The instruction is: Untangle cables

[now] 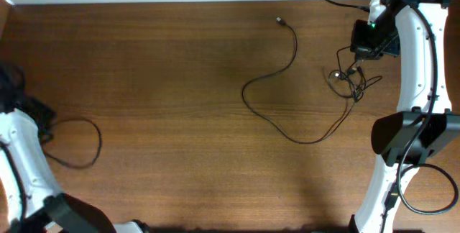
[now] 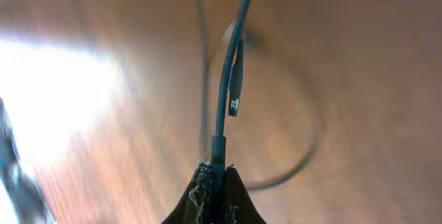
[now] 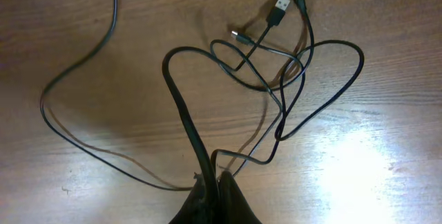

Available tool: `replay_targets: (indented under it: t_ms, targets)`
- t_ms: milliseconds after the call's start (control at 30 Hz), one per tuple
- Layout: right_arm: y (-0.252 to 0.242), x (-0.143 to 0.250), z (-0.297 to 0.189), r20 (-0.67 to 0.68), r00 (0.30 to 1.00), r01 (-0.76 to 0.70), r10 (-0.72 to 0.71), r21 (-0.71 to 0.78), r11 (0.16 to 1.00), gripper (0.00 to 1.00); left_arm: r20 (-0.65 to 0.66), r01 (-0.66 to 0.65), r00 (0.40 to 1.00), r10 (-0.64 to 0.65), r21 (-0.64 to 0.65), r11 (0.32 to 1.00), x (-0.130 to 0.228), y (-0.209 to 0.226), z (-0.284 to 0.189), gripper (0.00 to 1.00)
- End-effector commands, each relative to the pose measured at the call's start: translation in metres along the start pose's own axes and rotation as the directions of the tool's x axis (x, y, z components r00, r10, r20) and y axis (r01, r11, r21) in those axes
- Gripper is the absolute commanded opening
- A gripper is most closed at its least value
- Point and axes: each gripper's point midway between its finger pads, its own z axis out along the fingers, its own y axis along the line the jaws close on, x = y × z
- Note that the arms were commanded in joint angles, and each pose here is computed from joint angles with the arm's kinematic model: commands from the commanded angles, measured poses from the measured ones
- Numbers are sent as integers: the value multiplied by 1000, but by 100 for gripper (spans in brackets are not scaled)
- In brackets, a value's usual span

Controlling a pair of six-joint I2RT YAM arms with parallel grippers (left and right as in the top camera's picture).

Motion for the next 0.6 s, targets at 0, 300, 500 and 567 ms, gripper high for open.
replay_targets:
  t_ms: [0,300,500,567]
  targets:
    - [4,-1,1,3,1000,4,-4,-8,1000,4,-166,178,971,-174,10,984,58,-4,49,0]
    - [4,-1,1,3,1000,4,-4,-8,1000,4,-172,124,980,-96,158,980,96,-29,103,99]
    - [4,-1,1,0,1000,4,-4,-7,1000,4,-131,-125,966,223,519,845,73,-89,40,99]
    - [4,-1,1,0,1000,4,-4,-8,1000,4,-58,-219,950,305,570,792,74,-109,35,91]
